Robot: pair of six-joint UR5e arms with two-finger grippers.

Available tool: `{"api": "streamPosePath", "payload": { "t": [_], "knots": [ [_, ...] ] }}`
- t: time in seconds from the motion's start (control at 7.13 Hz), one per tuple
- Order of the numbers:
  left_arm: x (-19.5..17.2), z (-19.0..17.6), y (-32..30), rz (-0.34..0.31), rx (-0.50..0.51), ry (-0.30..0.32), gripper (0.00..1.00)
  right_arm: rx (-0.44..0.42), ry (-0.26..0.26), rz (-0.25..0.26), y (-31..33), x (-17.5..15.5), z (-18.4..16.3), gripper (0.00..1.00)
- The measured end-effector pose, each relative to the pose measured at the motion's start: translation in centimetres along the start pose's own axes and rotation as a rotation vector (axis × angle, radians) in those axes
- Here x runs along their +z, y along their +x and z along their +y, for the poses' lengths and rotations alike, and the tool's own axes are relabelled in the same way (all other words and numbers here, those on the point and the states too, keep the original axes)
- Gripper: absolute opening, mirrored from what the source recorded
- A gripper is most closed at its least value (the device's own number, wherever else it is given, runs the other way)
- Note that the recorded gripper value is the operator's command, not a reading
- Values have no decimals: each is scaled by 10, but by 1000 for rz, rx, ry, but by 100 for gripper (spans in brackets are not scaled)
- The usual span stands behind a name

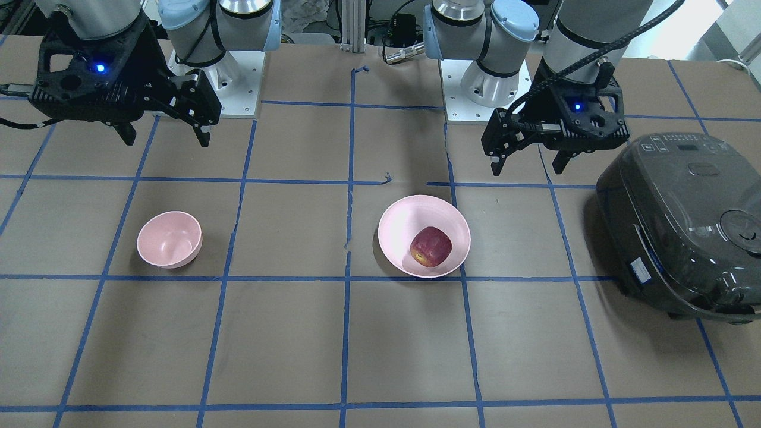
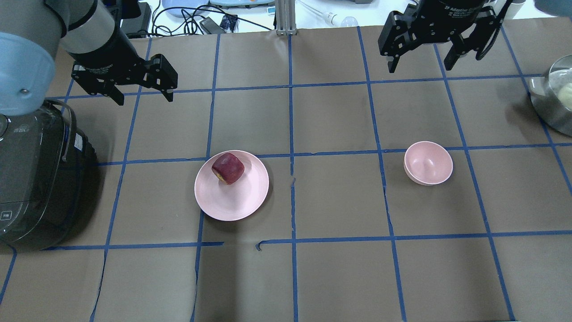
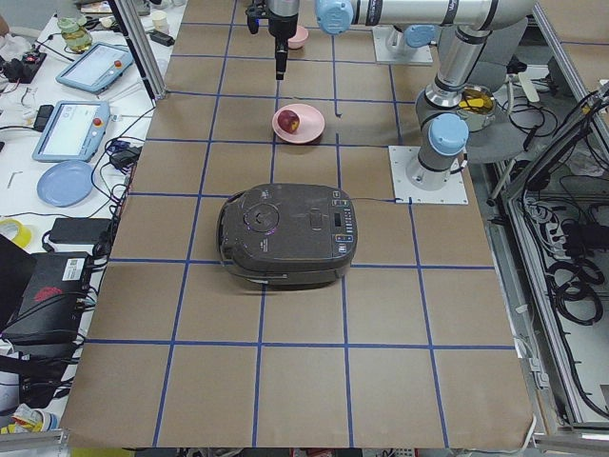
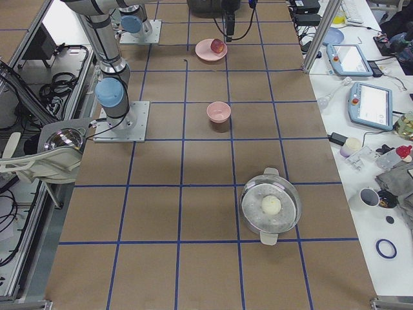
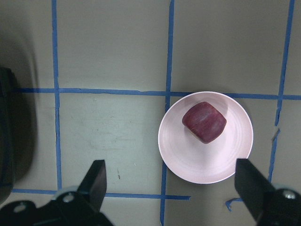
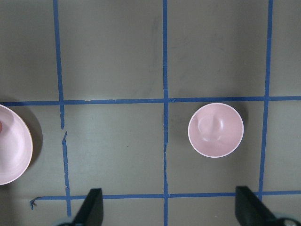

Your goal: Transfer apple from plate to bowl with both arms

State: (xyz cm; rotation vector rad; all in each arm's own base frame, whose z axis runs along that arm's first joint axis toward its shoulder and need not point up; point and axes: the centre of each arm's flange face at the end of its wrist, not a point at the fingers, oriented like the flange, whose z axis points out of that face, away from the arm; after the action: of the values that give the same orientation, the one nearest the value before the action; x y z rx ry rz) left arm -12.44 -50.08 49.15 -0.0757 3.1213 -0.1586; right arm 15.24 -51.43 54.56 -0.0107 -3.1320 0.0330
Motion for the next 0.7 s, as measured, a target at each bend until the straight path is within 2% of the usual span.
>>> {"api": "streamPosePath", "payload": {
  "t": [0.7],
  "knots": [
    [2, 2, 0, 1, -3, -6, 96, -5, -4, 2, 0, 1, 0, 100]
  ]
}}
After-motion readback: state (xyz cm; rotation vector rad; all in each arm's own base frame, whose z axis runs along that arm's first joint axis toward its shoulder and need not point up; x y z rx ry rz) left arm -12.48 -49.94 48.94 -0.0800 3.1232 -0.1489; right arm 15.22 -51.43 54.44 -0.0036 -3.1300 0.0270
